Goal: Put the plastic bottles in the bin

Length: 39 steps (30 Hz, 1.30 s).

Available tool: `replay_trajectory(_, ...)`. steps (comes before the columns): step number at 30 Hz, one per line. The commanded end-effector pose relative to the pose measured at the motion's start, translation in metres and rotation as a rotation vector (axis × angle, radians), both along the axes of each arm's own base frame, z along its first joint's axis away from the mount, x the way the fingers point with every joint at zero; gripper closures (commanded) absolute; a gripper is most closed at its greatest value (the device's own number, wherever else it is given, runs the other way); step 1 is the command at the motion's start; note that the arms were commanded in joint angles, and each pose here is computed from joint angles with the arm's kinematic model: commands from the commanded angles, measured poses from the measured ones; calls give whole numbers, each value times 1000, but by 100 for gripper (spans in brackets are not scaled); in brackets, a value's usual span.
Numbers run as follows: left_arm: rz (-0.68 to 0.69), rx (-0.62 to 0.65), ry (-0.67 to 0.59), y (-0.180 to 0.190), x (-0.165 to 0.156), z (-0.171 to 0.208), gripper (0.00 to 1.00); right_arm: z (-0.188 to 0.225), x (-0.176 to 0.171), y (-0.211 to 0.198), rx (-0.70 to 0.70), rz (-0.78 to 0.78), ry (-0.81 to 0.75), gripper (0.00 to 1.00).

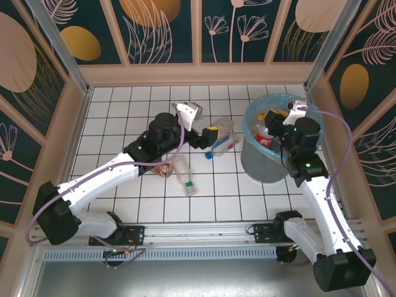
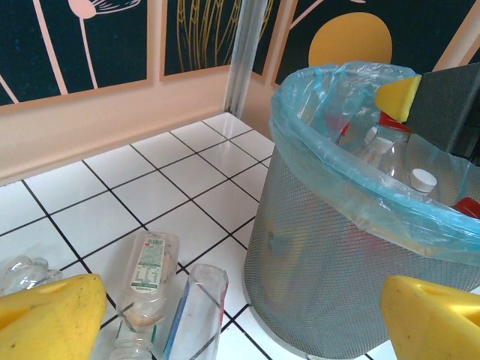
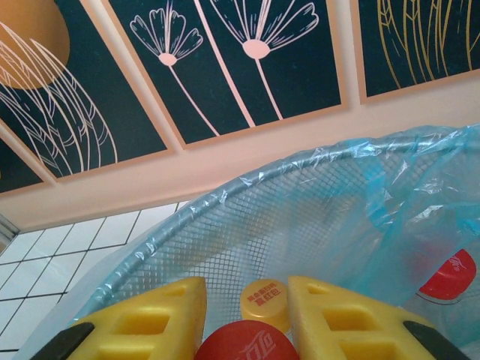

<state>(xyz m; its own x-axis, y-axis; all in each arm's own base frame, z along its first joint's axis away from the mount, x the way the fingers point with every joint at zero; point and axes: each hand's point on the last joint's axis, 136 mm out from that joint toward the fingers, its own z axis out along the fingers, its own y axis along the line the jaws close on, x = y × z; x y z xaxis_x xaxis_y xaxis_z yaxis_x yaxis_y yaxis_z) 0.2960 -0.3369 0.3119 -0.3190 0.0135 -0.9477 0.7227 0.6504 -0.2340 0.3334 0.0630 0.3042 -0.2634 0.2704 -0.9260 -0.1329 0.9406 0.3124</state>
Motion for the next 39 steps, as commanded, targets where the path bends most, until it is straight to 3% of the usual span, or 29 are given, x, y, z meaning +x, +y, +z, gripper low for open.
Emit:
replay_trajectory(1,9,22,-10,0,2,-8,6,-141,-39,-5,-62,4,503,69)
replay_trajectory(7,15,28,-10,1,3,-9,6,-139,-37,-2,-44,11,510,65)
replay_trajectory(16,49,26,-50,7,7,5,4,0,-36,26,80,167,119,28)
replay_trajectory(22,131,45,-79,21,15,17,3,46,-32,19,76,126,40,22)
replay_trajectory(28,281,49,-98,44,28,37,2,88,-33,-2,44,14,-38,19)
replay_trajectory(32,408,72,-92,61,43,45,3,110,-37,-1,55,23,-104,23)
replay_trajectory(39,460,-54,116,88,88,34,5,115,-20,23,115,113,-97,37)
